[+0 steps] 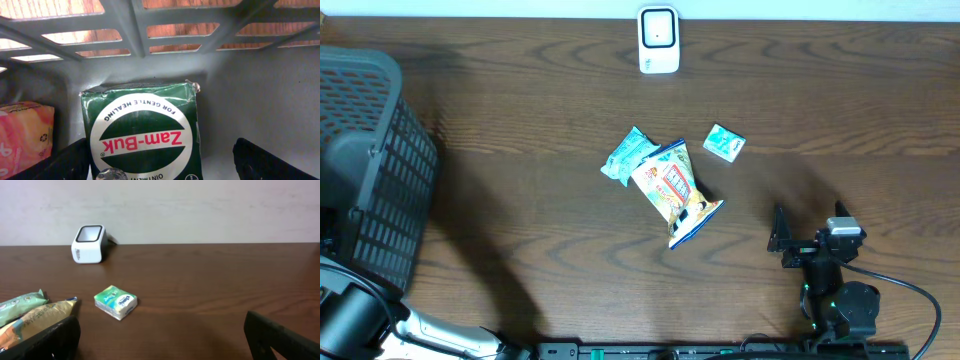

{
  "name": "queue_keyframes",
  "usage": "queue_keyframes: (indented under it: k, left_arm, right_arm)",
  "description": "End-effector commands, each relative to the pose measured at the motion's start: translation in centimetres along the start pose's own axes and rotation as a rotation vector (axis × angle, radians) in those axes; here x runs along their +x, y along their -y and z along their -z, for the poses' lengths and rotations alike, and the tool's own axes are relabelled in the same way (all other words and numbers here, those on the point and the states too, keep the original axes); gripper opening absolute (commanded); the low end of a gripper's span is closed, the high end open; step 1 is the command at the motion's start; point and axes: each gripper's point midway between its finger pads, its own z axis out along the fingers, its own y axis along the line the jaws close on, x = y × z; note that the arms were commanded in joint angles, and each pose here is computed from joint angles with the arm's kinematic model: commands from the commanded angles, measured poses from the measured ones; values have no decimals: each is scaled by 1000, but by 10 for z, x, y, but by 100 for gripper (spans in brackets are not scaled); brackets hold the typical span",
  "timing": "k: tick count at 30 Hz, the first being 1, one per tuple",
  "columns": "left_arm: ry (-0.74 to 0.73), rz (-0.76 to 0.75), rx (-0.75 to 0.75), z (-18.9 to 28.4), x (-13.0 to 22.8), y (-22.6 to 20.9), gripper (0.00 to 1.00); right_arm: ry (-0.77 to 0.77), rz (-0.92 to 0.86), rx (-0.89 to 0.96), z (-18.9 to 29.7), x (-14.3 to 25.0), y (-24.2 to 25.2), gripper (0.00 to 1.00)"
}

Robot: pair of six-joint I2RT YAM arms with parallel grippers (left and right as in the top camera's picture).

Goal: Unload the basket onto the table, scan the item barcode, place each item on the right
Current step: 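Grasp the dark green Zam-Buk box with the left gripper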

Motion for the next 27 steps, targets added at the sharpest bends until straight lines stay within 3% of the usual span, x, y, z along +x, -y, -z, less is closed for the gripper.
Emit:
queue_keyframes:
  k: [1,27]
  left_arm:
    - [-16,-19,40,-2,3,6,90]
    - [125,-43,52,-3,-31,13,90]
  right_arm:
    - [-4,12,-6,0,2,-2,99]
    - [-4,12,-6,0,2,-2,99]
